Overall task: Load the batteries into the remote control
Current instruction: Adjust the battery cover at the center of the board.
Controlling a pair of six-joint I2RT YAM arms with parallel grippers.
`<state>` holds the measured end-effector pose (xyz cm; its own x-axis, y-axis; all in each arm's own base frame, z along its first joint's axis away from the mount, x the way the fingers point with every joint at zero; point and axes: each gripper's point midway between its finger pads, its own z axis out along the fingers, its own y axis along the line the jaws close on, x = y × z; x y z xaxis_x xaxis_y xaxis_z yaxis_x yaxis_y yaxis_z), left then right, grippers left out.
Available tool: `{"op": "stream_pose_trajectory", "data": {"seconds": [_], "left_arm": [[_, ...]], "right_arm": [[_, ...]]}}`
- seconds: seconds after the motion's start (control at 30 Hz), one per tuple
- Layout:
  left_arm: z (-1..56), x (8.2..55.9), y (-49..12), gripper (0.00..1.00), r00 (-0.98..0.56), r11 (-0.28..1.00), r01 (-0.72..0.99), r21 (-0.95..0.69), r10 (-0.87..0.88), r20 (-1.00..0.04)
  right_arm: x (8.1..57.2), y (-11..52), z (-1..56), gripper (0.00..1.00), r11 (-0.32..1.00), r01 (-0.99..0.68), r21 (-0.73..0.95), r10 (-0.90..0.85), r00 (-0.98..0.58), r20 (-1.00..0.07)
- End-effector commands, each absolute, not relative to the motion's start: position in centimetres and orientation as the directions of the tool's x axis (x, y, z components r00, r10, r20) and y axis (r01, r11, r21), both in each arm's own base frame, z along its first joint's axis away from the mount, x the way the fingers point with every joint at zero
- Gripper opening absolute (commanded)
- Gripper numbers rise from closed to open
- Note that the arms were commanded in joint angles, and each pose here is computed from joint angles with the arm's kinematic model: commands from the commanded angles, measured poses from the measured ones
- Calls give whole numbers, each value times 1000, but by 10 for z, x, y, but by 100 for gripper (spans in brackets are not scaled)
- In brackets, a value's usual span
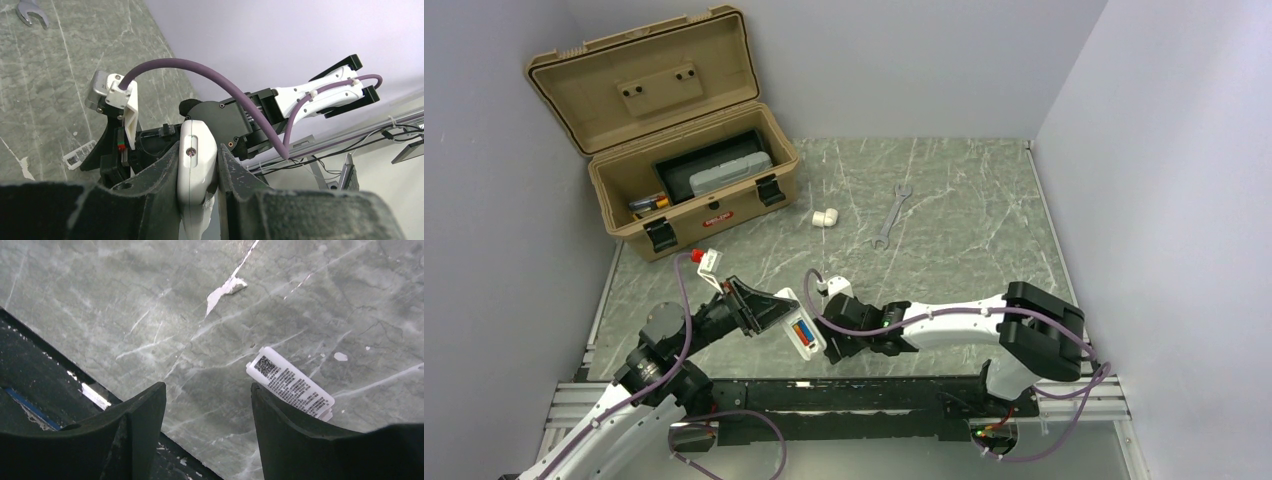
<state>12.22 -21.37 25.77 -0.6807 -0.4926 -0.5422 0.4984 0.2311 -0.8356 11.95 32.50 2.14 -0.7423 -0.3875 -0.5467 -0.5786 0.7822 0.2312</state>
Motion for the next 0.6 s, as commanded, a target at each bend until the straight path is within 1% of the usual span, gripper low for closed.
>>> {"op": "stream_pose_trajectory", "data": {"seconds": [0.0, 0.23, 0.37, 0.57], "left_arm": [[289, 118, -212, 0, -639, 177, 568, -804, -521, -566], [288, 118, -212, 0, -639, 178, 567, -804, -521, -566], [287, 119, -212, 0, -640, 178, 564, -806, -523, -563], [287, 118, -211, 0, -638, 186, 562, -806, -522, -566]], "right_arm": [[129, 317, 7, 66, 823, -536, 189, -375, -762, -527], [139, 302, -1, 67, 859, -503, 93, -390, -761, -519], [143, 295, -2, 70, 871, -488, 53, -393, -758, -521], [150, 304, 8, 71, 865, -499, 55, -391, -738, -550]]}}
